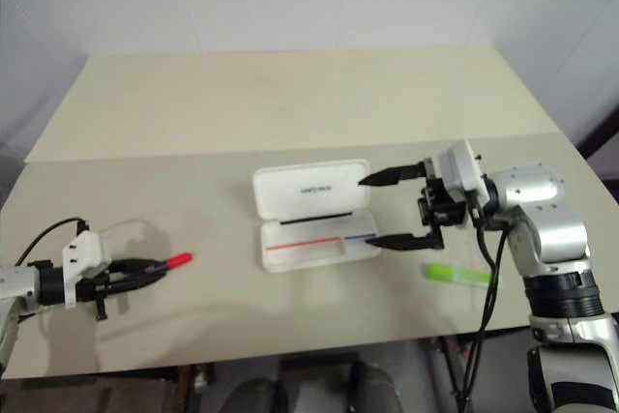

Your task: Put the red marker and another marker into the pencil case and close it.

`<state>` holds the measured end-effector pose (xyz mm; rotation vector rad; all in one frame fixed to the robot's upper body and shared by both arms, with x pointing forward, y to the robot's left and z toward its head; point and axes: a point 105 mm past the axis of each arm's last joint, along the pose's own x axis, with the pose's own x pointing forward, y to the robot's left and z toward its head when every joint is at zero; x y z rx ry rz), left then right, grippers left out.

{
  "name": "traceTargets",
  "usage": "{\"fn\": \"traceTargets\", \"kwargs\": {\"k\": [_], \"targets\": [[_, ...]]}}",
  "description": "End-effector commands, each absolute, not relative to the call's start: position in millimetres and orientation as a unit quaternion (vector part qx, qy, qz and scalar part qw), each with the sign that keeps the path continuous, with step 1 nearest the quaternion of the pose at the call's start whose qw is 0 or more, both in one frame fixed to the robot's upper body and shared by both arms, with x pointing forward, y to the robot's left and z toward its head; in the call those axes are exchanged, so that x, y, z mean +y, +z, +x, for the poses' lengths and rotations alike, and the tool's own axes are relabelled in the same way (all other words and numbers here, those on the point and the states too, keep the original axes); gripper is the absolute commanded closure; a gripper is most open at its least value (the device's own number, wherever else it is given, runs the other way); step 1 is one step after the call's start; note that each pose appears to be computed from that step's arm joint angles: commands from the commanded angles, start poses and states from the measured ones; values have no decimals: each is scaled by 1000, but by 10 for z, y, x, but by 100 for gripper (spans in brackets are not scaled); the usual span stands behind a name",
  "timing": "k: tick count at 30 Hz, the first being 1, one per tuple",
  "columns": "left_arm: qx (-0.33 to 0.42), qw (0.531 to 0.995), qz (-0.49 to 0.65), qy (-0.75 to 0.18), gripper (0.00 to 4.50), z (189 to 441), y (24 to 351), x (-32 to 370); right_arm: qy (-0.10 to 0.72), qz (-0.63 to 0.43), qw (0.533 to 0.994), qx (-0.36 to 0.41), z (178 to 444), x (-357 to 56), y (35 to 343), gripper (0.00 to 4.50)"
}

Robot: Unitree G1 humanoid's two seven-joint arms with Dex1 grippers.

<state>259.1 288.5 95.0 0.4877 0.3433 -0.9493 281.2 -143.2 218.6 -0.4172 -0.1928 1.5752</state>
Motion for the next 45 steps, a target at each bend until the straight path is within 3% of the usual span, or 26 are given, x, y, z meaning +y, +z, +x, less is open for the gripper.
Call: {"fn": "traceTargets", "kwargs": {"k": [1, 15, 22, 37, 45], "targets": [[133, 852, 232, -450, 389, 2674, 1047, 2740, 698, -200, 682, -88, 2759, -1559, 2237, 0], [67, 809, 186, -554, 389, 2761, 1581, 1846, 613, -195, 765, 13, 2929, -2216, 1750, 0], [71, 784, 224, -575, 389, 2849, 1570, 1495, 589, -193, 784, 33, 2860, -2394, 1605, 0], [40, 785, 216, -579, 389, 3172, 1555, 683, 576, -177, 798, 1, 2716, -2232, 1642, 0], [51, 768, 212, -602, 389, 3136, 1415, 498, 574, -175, 800, -8, 2681, -2167, 1672, 0]]}}
